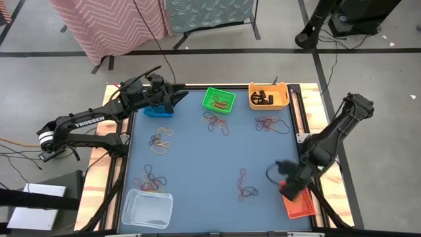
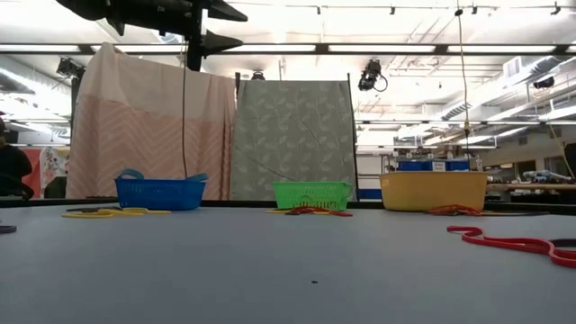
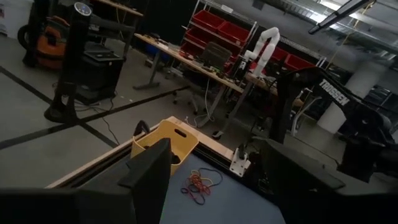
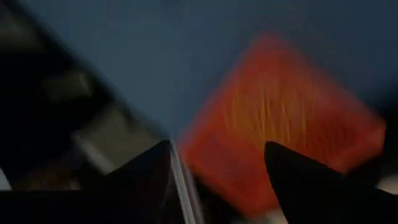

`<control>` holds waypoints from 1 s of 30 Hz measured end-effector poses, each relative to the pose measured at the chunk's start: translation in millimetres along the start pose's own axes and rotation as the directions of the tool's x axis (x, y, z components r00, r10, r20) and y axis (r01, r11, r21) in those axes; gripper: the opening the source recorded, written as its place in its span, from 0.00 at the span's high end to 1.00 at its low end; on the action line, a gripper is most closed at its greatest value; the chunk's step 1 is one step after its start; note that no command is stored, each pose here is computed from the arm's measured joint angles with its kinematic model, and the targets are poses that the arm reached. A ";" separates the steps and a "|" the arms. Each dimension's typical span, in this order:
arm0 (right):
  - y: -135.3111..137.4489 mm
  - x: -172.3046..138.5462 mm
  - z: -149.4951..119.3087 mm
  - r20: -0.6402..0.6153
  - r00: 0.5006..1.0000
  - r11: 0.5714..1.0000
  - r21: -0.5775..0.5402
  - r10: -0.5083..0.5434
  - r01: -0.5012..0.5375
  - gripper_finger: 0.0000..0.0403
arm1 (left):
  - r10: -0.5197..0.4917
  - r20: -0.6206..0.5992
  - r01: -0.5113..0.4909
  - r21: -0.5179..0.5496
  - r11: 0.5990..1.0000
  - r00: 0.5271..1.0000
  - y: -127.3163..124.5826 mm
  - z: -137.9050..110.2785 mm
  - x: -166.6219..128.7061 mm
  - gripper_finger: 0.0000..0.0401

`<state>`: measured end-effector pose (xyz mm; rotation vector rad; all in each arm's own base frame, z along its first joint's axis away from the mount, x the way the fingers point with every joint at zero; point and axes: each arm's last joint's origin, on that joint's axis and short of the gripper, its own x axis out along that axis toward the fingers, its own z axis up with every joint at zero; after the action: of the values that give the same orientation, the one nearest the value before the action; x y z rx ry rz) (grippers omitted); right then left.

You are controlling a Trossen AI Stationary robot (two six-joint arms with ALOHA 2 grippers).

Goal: Sort rubber bands into baskets
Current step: Put the yellow rubber band in the orange bin

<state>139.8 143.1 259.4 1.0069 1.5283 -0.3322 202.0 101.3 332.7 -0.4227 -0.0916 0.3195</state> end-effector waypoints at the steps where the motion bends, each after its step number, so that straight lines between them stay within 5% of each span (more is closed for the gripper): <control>1: -0.9 -3.6 8.7 0.101 0.995 0.999 0.031 0.012 -0.016 0.32 | 0.000 0.000 0.000 -0.008 1.000 1.000 0.0 0.1 0.0 0.37; 4: -14.3 -16.5 40.9 0.402 0.911 0.976 0.216 -0.093 0.004 0.31 | -0.001 0.000 0.001 -0.034 0.999 1.000 -0.1 0.1 0.0 0.37; 6: -30.8 -28.2 65.2 0.529 0.810 0.916 0.400 -0.251 0.023 0.31 | -0.003 -0.001 0.003 -0.051 0.999 1.000 -0.1 0.1 0.0 0.37; 8: -50.2 -40.4 87.4 0.540 0.735 0.822 0.568 -0.410 0.040 0.32 | -0.003 -0.001 0.003 -0.068 0.998 1.000 -0.2 0.1 0.0 0.37; 11: -83.4 -48.0 118.4 0.452 0.690 0.701 0.705 -0.565 0.113 0.35 | -0.003 -0.001 0.003 -0.076 0.997 1.000 -0.1 0.1 0.0 0.37; 13: -105.2 -45.4 138.3 0.407 0.695 0.647 0.754 -0.592 0.109 0.36 | -0.003 -0.001 0.003 -0.080 0.997 1.000 -0.1 0.1 0.0 0.37; 17: -143.9 -24.5 170.9 0.389 0.788 0.632 0.775 -0.478 0.001 0.39 | -0.003 -0.001 0.003 -0.120 0.993 1.000 -0.1 0.1 0.0 0.37; 21: -173.1 -5.9 185.2 0.408 0.817 0.575 0.810 -0.409 -0.117 0.40 | -0.003 -0.001 0.003 -0.121 0.993 1.000 -0.1 0.1 0.0 0.37; 30: -189.2 7.8 188.0 0.317 0.836 0.504 0.862 -0.447 -0.058 0.43 | -0.003 -0.001 0.003 -0.119 0.993 1.000 -0.2 0.1 0.0 0.37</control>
<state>124.7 -97.0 143.8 1.3252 0.9210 -1.5421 202.1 101.2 332.8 -0.5413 -0.1104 0.3114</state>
